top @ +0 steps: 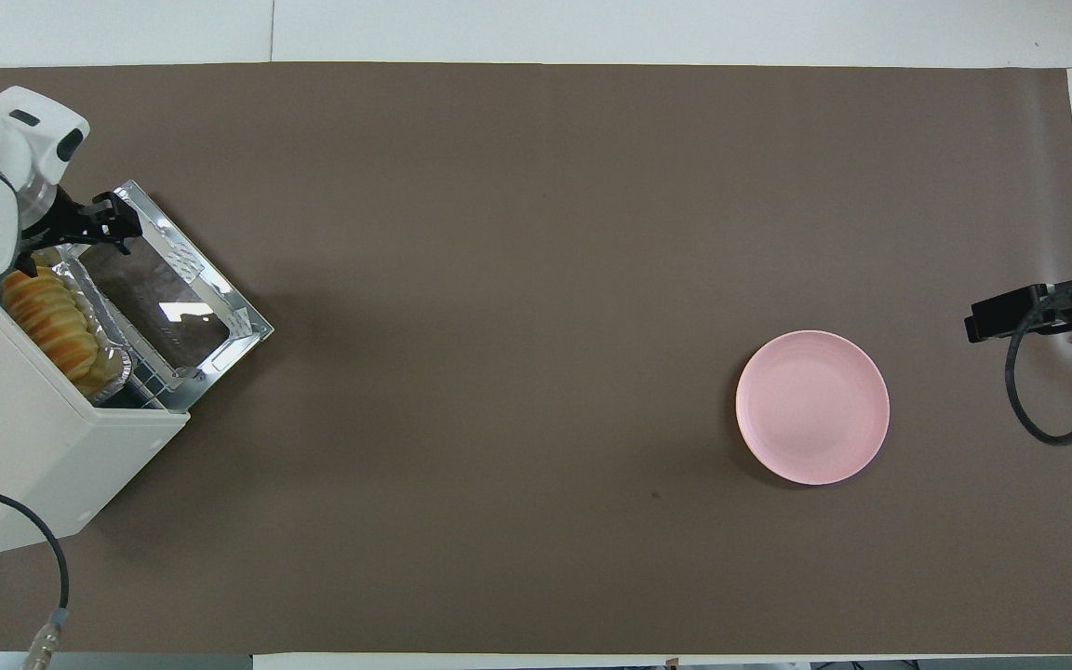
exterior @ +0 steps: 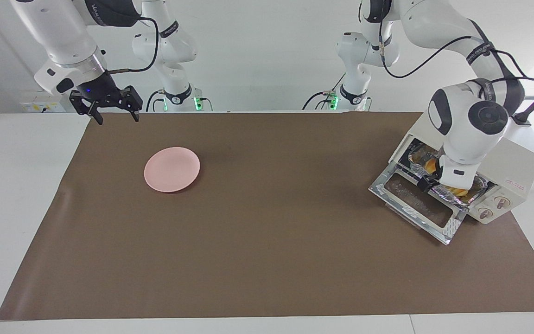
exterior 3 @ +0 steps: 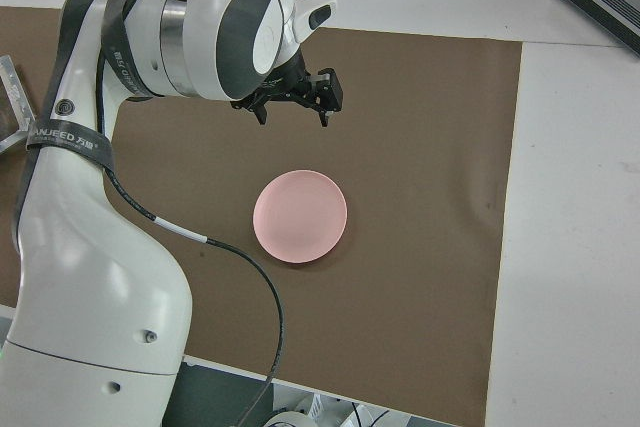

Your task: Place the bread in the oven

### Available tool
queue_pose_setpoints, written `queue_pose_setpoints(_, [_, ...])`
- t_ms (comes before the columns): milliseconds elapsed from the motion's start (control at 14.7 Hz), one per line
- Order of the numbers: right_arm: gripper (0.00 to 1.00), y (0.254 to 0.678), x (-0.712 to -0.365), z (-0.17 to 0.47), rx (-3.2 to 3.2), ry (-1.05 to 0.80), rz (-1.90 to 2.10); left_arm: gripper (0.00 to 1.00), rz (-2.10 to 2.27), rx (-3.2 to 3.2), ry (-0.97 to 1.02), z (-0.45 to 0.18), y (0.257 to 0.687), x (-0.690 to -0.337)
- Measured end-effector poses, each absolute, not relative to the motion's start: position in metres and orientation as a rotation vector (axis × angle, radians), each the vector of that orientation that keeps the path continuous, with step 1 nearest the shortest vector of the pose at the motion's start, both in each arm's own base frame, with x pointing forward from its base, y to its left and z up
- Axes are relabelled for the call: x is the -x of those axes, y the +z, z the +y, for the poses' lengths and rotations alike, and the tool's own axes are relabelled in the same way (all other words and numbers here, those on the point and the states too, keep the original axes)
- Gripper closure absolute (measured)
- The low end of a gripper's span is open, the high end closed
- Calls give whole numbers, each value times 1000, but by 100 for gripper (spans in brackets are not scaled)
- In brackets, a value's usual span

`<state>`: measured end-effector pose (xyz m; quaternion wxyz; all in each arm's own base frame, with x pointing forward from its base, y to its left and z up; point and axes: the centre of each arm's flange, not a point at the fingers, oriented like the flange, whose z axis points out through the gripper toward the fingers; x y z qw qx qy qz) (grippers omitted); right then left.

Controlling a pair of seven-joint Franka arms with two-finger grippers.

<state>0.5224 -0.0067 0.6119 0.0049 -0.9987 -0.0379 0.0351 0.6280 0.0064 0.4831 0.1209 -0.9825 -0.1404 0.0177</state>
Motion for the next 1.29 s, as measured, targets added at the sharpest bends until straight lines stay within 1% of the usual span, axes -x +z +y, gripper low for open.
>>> queue_pose_setpoints(136, [0, 612, -522, -7, 3128, 110, -119, 0, -352, 2917, 49, 26, 542, -606])
queue_pose_setpoints(272, [0, 612, -522, -7, 3128, 110, -119, 0, -272, 2976, 57, 35, 598, -572])
queue_pose_setpoints(409, [0, 612, -522, -7, 3128, 110, -119, 0, -218, 3023, 76, 32, 637, -536])
queue_pose_setpoints(477, [0, 612, -522, -7, 3128, 110, -119, 0, -189, 3038, 82, 26, 648, -523])
queue_pose_setpoints(613, [0, 612, -522, -7, 3128, 110, -119, 0, -146, 3047, 75, 10, 655, -512])
queue_pose_setpoints(749, [0, 612, -522, -7, 3128, 110, -119, 0, -104, 3045, 115, -5, 643, -512])
queue_pose_setpoints(1022, [0, 612, -522, -7, 3128, 110, -119, 0, -59, 3101, 161, 3, 629, -512])
queue_pose_setpoints(1294, [0, 612, -522, -7, 3128, 110, -119, 0, -11, 3101, 174, -5, 622, -516])
